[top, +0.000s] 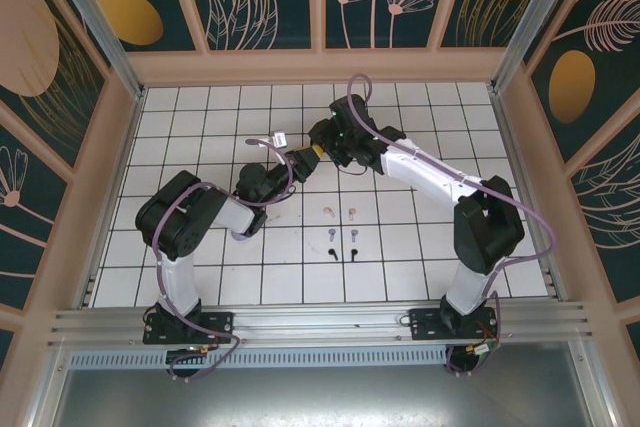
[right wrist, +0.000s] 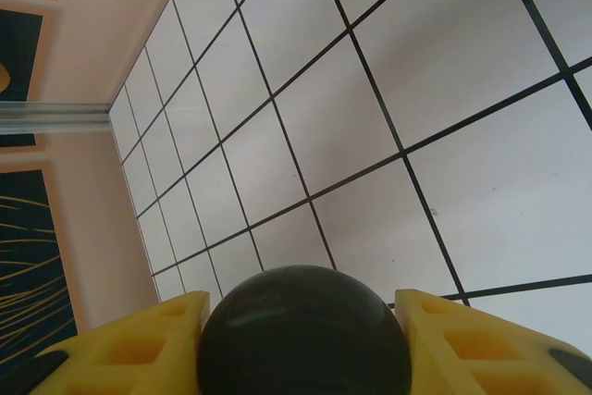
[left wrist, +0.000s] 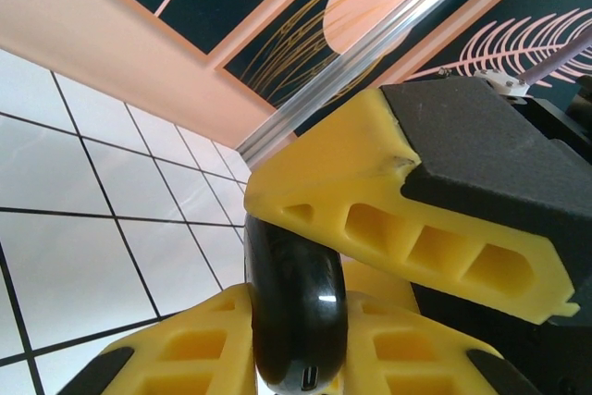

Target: Insert the wireless bluetooth earbuds into the charging case

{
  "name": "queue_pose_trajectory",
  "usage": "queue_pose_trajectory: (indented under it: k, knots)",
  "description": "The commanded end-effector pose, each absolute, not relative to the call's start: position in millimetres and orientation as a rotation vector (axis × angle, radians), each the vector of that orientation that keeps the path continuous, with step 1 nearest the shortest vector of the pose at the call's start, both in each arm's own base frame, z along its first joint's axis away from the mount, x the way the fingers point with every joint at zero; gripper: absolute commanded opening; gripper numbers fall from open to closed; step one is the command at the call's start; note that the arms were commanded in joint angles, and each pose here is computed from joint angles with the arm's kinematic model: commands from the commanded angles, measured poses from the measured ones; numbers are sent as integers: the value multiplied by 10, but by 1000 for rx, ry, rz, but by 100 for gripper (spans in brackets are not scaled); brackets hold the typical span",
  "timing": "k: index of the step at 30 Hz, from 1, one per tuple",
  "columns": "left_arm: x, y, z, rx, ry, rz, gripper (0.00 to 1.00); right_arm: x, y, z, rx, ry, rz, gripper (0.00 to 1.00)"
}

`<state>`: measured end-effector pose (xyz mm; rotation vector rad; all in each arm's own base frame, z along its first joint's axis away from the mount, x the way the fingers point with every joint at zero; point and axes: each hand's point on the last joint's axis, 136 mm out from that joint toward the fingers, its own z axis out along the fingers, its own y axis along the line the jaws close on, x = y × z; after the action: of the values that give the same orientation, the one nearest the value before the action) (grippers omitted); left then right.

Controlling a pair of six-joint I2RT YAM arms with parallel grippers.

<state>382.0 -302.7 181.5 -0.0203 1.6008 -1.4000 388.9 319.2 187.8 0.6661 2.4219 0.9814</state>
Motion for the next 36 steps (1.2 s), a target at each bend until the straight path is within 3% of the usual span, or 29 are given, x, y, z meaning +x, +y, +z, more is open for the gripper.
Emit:
queue_pose_trajectory:
  k: [1, 7, 11, 15, 20, 23, 36]
  knots:
    - [3843, -3041, 2029, -31, 1508, -1445, 14, 3812, 3286, 2182, 633, 2373, 1085, 43]
    - [3825, -3059, 2038, -22, 1509, -1460, 0, 3820, 3269, 2231, 632, 2359, 1091, 44]
    - [3807, -3067, 2028, -18, 1517, -1470, 0, 3829, 3237, 2294, 633, 2340, 1094, 49]
    - [3788, -3059, 1975, -26, 1534, -1473, 0, 3847, 3183, 2360, 639, 2317, 1097, 59]
    - [3758, -3030, 1958, -31, 1541, -1467, 0, 3897, 3093, 2513, 629, 2265, 1105, 80]
    - [3746, -3023, 1942, -28, 1559, -1454, 0, 3932, 3021, 2639, 615, 2228, 1106, 85]
    - [3640, -3057, 2034, 63, 1632, -1410, 0, 3953, 2533, 2899, 576, 2133, 1047, 86]
